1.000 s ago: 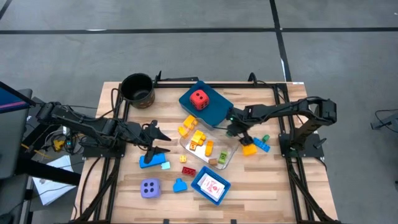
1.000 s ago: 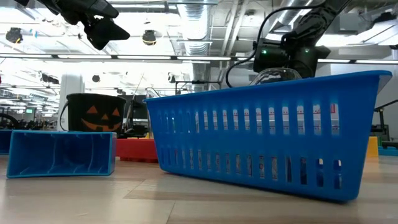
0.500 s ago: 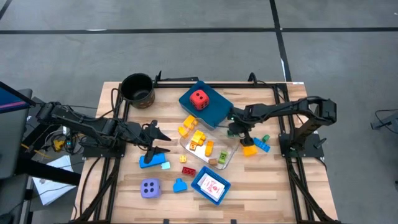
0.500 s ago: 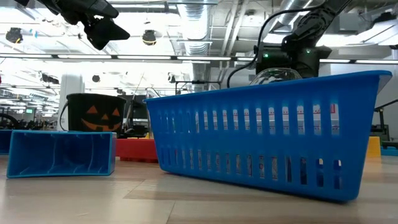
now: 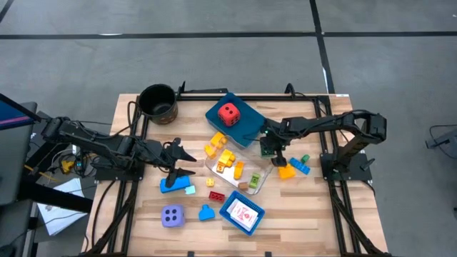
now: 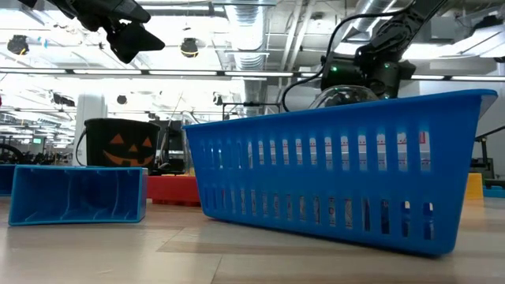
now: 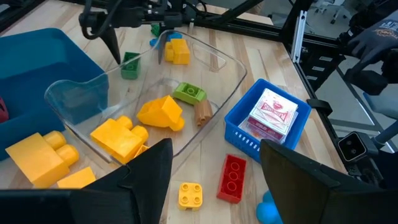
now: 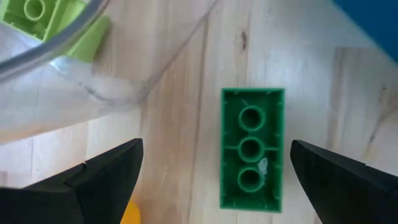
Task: Pick & Place Toys
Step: Put the green game piece block into the transparent bin
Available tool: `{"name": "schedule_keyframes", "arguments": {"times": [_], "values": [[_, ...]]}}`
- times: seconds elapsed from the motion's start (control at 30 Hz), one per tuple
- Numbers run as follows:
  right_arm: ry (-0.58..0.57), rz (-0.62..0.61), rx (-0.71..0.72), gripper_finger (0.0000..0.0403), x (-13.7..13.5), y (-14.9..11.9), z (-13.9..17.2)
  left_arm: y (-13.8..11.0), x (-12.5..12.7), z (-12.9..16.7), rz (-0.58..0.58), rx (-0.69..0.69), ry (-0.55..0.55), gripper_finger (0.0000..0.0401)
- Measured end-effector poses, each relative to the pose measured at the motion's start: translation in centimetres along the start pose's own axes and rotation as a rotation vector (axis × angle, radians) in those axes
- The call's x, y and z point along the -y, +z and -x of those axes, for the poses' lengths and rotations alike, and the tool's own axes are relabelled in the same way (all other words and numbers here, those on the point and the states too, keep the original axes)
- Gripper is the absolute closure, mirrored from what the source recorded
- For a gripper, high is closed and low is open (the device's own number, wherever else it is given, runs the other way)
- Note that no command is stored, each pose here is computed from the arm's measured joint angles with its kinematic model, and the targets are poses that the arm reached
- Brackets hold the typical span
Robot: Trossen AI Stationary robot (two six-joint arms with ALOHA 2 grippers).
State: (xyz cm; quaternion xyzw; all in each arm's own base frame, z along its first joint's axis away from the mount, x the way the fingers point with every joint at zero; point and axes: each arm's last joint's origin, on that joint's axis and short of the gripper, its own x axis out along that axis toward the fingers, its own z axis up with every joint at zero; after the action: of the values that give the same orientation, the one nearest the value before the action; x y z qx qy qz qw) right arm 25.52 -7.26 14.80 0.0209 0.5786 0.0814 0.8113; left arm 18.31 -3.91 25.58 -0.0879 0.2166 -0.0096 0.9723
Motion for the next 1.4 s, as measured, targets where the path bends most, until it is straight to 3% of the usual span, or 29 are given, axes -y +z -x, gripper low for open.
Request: {"name": "schedule_keyframes", "arguments": {"times": [0.87,1.17,1.4], "values": [[-0.107,0.022,-0.038,0.0045,-0.2,-0.9,-0.9,0.0,0.0,0.0,-0.002,0.0,0.0,0.0164],[-0.141,0.035,-0.042,0.0125,-0.1,-0.8,-0.9,0.1,0.0,0.0,-0.002,0.007,-0.002,0.0164],[-0.129,0.035,-0.07,0.0217,-0.3,-1.1,-0.9,0.1,0.0,0.0,-0.003,0.007,-0.002,0.0164]]}}
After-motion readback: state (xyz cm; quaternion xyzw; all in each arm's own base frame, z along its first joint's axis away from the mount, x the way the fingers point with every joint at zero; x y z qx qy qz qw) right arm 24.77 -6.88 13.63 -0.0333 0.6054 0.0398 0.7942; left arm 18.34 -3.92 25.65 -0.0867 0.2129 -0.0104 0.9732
